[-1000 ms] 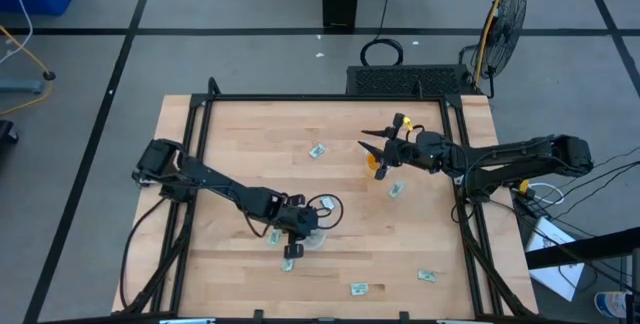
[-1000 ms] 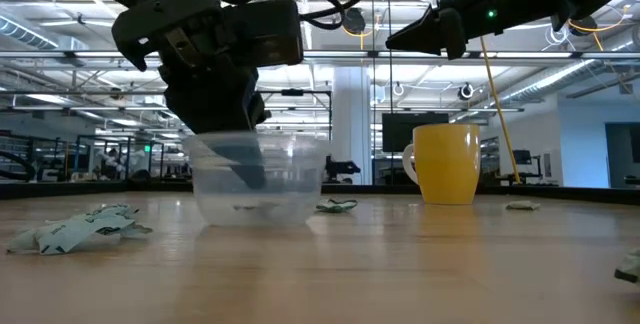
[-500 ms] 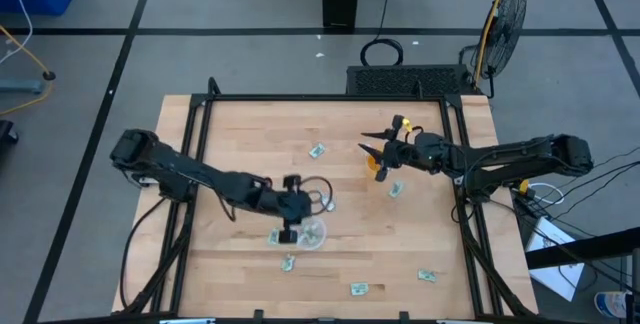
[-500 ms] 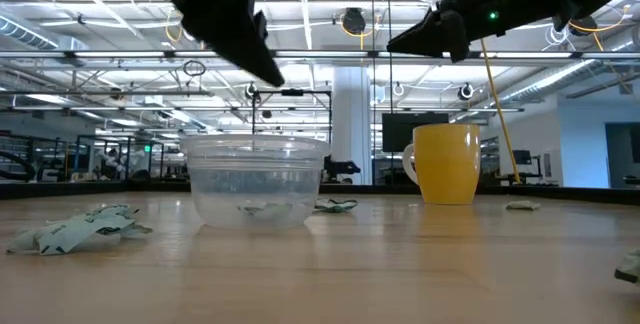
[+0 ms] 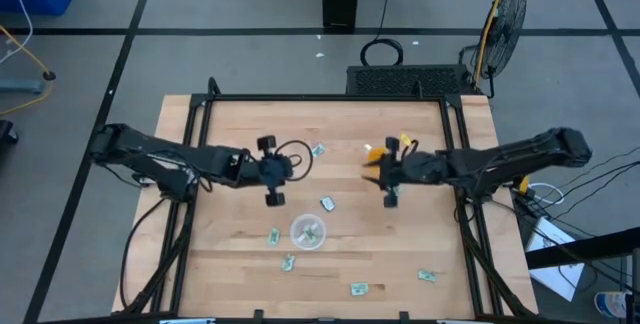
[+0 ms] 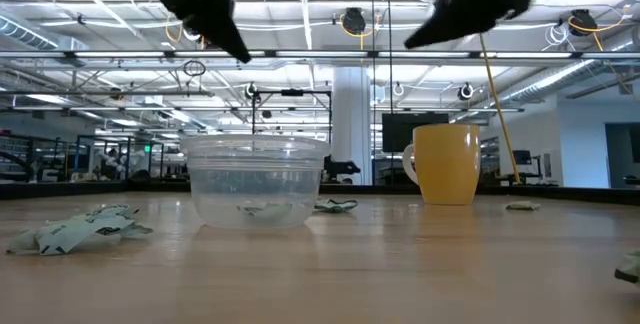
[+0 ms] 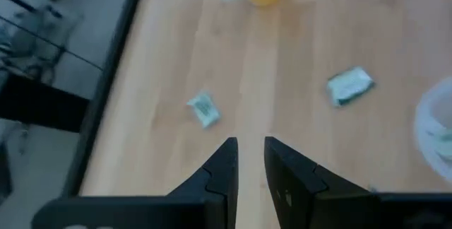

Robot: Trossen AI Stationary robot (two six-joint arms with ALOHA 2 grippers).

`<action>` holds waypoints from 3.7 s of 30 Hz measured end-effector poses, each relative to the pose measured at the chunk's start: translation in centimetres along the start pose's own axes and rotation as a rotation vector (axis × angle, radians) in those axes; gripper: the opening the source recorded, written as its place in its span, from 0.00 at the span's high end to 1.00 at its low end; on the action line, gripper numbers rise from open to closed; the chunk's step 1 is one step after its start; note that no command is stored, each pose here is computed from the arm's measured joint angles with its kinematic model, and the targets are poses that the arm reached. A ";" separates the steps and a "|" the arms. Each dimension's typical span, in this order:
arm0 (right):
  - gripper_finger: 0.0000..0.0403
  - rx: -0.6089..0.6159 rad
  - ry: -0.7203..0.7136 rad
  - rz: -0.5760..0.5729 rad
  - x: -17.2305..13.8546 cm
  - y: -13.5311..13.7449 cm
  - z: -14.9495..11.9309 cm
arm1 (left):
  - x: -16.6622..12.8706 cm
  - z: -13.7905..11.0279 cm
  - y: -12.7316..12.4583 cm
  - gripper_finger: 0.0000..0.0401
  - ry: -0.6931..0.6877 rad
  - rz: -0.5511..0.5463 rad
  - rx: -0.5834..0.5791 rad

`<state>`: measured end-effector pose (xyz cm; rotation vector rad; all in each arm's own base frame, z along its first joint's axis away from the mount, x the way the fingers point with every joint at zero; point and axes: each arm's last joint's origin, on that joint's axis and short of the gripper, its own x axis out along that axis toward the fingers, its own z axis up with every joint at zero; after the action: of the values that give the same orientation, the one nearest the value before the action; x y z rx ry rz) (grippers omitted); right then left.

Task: Pick and place items into bin
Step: Put the white stevia packet into the transparent bin

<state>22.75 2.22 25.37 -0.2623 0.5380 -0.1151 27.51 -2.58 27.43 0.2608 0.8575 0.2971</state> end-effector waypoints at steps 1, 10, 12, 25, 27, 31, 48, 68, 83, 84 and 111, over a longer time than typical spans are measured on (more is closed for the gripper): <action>0.68 0.007 0.041 0.035 -0.3 0.5 -0.3 | 0.1 0.1 0.3 0.81 -0.003 0.008 0.008; 0.68 0.317 0.503 0.048 -2.0 2.4 -4.6 | 0.8 -0.5 2.6 0.81 0.056 0.059 0.027; 0.68 0.426 0.546 -0.011 -1.8 2.3 -5.7 | 1.0 -0.5 3.0 0.81 0.061 0.069 0.015; 0.68 0.493 0.578 -0.179 0.2 1.6 -13.7 | 1.6 -0.8 4.8 0.81 0.089 0.108 0.010; 0.68 0.496 0.534 -0.157 0.5 1.6 -14.0 | 1.7 -0.8 5.0 0.81 0.092 0.112 0.005; 0.68 0.547 0.502 -0.090 0.8 1.9 -15.0 | 1.7 -0.9 5.3 0.81 0.096 0.119 -0.004; 0.96 0.510 0.366 0.018 1.0 2.7 -17.5 | 1.9 -1.0 5.7 0.81 0.101 0.127 -0.015; 0.96 0.100 -0.217 0.226 5.1 2.7 -0.9 | 1.8 -1.0 5.8 0.81 0.113 0.185 0.023; 0.96 -0.015 -0.281 0.456 14.3 5.4 1.1 | 1.7 -1.2 6.1 0.81 0.138 0.276 -0.043; 0.96 -0.003 -0.279 0.484 14.5 5.6 0.9 | 1.7 -1.3 6.1 0.81 0.141 0.276 -0.047; 0.82 0.034 -0.177 0.580 17.9 6.9 -1.6 | 1.8 -1.2 5.9 0.81 0.127 0.212 -0.111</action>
<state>37.52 5.36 13.35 -0.0747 0.4179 0.4577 26.77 3.65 27.41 0.2316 0.9371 0.5620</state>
